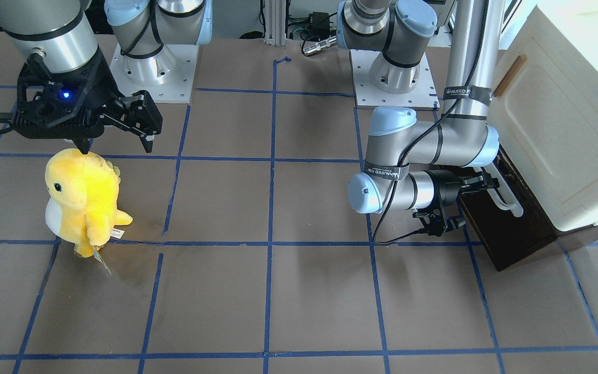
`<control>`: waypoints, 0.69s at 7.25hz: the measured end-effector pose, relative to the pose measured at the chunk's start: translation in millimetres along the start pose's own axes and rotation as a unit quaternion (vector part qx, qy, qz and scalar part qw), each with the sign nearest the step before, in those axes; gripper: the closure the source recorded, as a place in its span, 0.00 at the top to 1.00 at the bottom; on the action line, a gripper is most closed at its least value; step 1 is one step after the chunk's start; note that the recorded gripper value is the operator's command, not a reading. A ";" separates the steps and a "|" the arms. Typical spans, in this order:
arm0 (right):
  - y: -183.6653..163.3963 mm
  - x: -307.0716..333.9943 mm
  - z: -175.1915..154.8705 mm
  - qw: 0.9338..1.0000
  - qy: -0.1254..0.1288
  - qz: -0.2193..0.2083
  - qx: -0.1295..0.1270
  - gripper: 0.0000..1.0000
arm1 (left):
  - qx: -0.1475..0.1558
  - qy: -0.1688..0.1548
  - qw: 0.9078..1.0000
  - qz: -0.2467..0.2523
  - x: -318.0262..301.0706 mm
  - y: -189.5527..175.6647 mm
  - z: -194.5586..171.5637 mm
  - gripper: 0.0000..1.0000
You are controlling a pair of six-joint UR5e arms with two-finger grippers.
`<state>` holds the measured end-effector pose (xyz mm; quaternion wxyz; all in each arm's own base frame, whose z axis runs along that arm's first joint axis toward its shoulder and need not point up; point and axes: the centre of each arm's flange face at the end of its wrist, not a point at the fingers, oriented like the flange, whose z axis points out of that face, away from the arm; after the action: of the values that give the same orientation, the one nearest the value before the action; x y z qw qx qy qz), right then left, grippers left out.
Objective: Pull drawer sideways
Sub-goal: 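Close the left gripper on the white bar handle, then pull the handle with the left gripper, sliding the drawer outward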
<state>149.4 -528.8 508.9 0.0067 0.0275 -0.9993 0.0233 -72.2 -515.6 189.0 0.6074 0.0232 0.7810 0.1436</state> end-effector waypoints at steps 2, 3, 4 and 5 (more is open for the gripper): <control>0.0 0.0 0.0 1.000 0.000 0.000 0.000 1.00 | 0.002 0.001 1.000 -0.001 -1.3 -0.5 -2.8 0.27; 0.0 0.0 0.0 1.000 0.000 0.000 0.000 1.00 | 0.003 0.001 1.000 -0.001 -1.1 -0.5 -4.5 0.26; 0.0 0.0 0.0 1.000 0.000 0.000 0.000 1.00 | 0.006 0.000 1.000 -0.001 -0.2 -0.1 -7.3 0.26; 0.0 0.0 0.0 1.000 0.000 0.000 0.000 1.00 | 0.009 0.000 1.000 0.000 0.9 0.6 -10.4 0.26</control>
<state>149.4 -528.8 508.9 0.0067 0.0276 -0.9993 0.0233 -82.5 -516.9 190.6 0.6073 0.0287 0.7821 0.1366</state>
